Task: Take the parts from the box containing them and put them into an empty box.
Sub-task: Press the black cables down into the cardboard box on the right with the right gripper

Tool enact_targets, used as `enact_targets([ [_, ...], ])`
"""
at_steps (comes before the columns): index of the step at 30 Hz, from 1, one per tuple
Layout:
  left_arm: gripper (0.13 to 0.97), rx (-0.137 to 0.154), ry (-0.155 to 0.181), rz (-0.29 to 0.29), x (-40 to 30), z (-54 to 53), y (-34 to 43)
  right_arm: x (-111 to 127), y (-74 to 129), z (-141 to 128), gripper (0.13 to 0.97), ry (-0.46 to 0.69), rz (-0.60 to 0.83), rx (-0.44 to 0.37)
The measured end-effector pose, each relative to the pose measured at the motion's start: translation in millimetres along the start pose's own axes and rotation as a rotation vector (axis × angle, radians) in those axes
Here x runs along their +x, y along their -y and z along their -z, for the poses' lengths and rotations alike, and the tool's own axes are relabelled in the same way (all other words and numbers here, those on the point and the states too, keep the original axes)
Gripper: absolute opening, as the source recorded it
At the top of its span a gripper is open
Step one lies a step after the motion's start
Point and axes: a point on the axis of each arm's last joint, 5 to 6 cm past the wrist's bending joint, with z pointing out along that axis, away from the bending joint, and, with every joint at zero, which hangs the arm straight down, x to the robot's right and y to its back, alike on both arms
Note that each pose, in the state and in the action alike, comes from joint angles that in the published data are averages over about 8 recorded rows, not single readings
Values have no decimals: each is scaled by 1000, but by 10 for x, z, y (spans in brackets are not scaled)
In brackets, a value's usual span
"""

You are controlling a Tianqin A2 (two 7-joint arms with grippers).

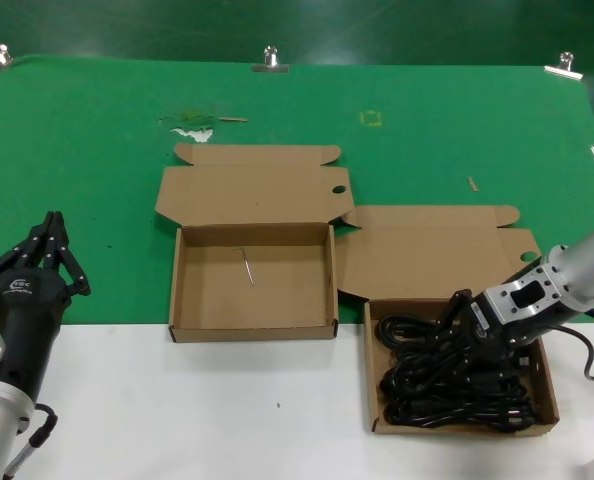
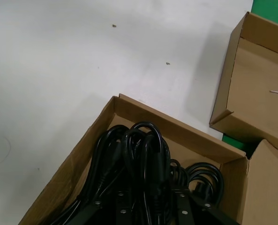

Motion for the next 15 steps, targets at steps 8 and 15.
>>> enact_targets([
  [8, 151, 0, 0, 0, 0, 0, 0, 26, 13, 13, 265, -7, -1, 3],
  [15, 151, 0, 0, 0, 0, 0, 0, 40, 11, 45, 232, -17, -20, 15],
])
